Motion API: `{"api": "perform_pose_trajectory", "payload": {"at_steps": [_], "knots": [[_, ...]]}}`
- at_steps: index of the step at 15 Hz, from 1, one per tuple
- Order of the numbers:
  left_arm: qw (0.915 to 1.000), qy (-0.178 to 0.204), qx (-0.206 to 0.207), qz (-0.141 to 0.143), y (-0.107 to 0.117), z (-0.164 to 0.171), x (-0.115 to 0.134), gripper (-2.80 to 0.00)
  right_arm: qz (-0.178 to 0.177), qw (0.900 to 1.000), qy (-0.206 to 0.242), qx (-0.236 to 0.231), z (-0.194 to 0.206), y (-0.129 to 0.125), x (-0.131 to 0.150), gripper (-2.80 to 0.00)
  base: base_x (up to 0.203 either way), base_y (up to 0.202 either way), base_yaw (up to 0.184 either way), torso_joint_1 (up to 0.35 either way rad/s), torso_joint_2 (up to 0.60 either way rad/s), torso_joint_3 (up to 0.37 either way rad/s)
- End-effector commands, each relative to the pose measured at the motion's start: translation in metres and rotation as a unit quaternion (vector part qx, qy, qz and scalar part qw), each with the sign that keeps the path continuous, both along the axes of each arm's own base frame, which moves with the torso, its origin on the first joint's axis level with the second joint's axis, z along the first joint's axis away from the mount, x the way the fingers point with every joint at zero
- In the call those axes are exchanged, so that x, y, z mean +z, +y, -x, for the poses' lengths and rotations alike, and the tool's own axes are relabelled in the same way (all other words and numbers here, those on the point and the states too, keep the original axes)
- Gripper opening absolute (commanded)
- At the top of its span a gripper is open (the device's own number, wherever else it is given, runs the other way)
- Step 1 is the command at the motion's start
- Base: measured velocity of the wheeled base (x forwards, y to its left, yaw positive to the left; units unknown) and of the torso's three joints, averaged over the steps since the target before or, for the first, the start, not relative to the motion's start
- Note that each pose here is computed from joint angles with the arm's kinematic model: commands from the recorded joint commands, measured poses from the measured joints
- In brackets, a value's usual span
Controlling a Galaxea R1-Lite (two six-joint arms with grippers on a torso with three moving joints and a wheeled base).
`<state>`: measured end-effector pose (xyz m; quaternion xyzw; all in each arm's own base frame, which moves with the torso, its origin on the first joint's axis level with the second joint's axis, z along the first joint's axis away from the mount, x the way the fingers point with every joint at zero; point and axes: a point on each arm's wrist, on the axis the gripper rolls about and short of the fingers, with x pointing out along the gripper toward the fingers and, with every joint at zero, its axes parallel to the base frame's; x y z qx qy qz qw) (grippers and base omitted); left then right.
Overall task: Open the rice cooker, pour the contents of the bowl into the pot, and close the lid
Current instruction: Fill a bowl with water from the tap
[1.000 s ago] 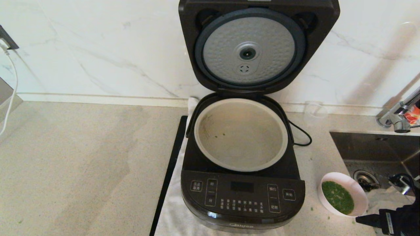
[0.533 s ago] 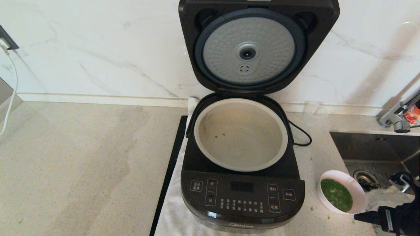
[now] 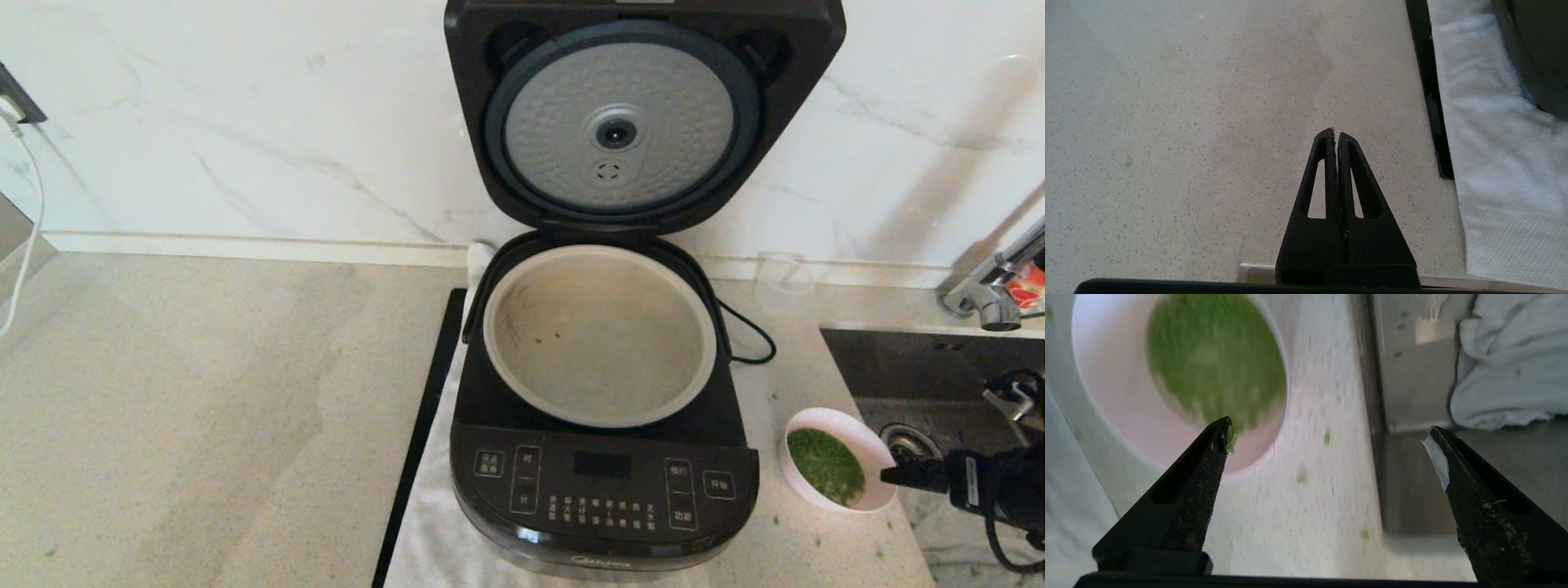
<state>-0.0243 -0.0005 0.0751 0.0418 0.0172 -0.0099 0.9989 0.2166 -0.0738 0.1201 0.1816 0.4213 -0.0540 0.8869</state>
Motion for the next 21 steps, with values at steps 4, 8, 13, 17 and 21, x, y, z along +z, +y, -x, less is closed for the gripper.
{"api": "perform_pose_trajectory", "payload": {"at_steps": [4, 8, 13, 17, 21], "knots": [[1.0000, -0.001, 0.000, 0.000, 0.000, 0.000, 0.000, -2.80, -0.012, 0.999, 0.030, -0.005, -0.026, -0.010, -0.019, 0.00, 0.000, 0.000, 0.000, 0.000, 0.00, 0.000], [1.0000, 0.000, 0.000, 0.000, 0.000, 0.000, 0.000, -2.80, -0.016, 0.999, 0.027, -0.009, -0.035, -0.011, -0.018, 0.00, 0.000, 0.000, 0.000, 0.000, 0.00, 0.000], [1.0000, 0.000, 0.000, 0.000, 0.000, 0.000, 0.000, -2.80, -0.016, 0.999, 0.044, -0.005, -0.041, -0.009, -0.028, 0.00, 0.000, 0.000, 0.000, 0.000, 0.00, 0.000], [1.0000, 0.000, 0.000, 0.000, 0.000, 0.000, 0.000, -2.80, -0.007, 0.999, 0.044, -0.009, -0.047, -0.010, -0.037, 0.00, 0.000, 0.000, 0.000, 0.000, 0.00, 0.000], [1.0000, 0.000, 0.000, 0.000, 0.000, 0.000, 0.000, -2.80, -0.004, 0.999, 0.042, -0.007, -0.048, -0.009, -0.036, -2.80, 0.000, 0.000, 0.000, 0.000, 0.00, 0.000]]}}
